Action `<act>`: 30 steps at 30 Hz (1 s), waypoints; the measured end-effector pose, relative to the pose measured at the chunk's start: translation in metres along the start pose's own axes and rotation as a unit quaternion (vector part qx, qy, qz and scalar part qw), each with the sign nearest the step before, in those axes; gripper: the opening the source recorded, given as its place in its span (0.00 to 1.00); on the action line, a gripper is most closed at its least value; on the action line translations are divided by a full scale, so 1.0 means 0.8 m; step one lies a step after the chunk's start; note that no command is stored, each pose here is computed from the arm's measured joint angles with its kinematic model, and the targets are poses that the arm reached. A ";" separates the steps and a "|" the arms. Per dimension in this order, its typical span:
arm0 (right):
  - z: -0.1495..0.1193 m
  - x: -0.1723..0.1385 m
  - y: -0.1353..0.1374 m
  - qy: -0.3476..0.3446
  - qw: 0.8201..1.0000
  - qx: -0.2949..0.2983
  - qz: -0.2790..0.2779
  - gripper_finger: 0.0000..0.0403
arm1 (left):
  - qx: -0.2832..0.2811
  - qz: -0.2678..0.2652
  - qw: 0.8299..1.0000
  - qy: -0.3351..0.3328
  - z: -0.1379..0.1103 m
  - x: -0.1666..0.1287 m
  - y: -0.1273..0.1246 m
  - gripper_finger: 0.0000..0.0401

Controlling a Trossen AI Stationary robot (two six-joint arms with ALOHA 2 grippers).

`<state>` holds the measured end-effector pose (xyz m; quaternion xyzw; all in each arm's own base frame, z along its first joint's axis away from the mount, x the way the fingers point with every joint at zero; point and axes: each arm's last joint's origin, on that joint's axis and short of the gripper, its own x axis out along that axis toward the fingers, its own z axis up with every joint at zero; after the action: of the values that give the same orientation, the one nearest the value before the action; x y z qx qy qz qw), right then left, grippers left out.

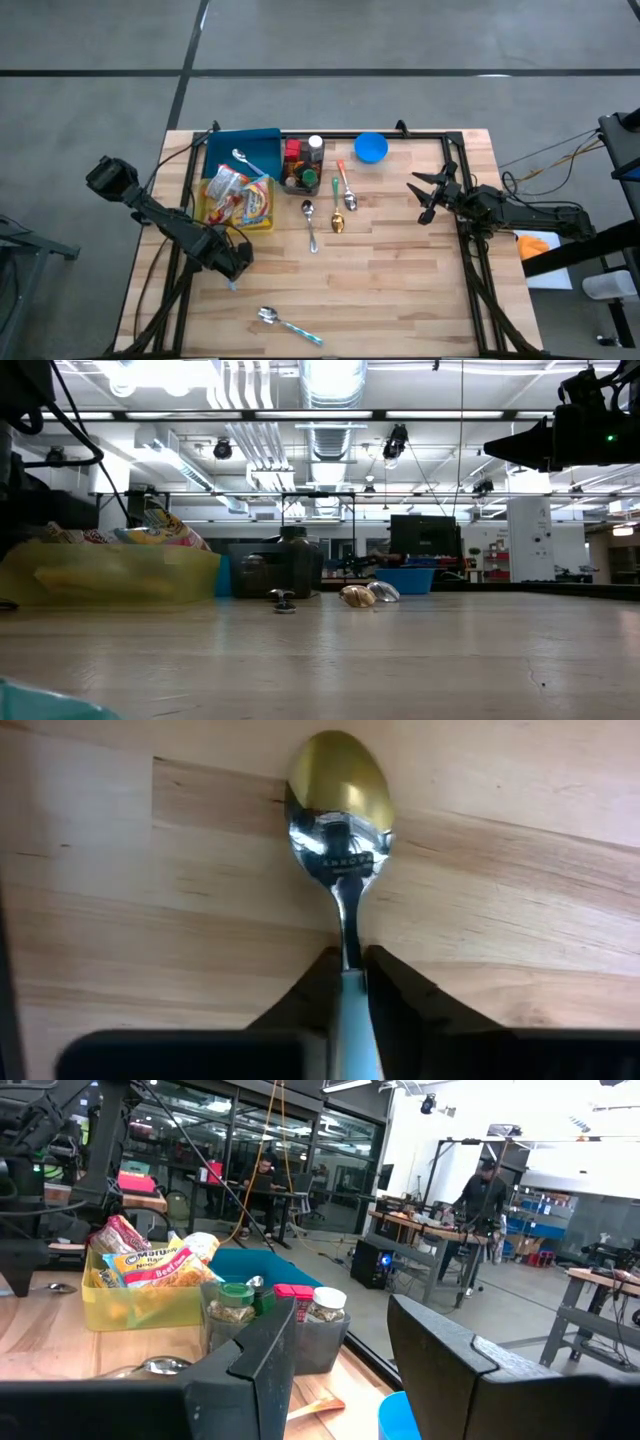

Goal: Pick & Place Food Item
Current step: Put the blue spoon into the blue bin

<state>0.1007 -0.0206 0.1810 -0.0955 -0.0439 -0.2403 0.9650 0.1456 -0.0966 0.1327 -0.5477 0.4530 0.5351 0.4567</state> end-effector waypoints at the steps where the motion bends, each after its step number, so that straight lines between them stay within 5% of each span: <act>1: 0.000 0.000 0.000 0.000 1.000 0.000 0.000 0.39 | 0.000 0.000 1.000 0.000 0.000 0.000 0.000 0.10; 6: 0.000 0.000 0.000 0.000 1.000 0.000 0.000 0.39 | -0.001 0.002 1.000 -0.001 0.000 0.000 0.000 0.02; 19: 0.000 0.000 0.000 0.000 1.000 0.000 0.000 0.39 | -0.001 0.000 1.000 0.003 0.001 -0.001 0.001 0.02; 30: 0.000 0.000 0.000 0.000 1.000 0.000 0.000 0.39 | 0.020 -0.060 0.998 -0.008 -0.010 -0.038 -0.016 0.02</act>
<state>0.1007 -0.0206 0.1810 -0.0955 -0.0437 -0.2403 0.9650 0.1589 -0.1024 0.1634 -0.5602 0.4265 0.5017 0.5026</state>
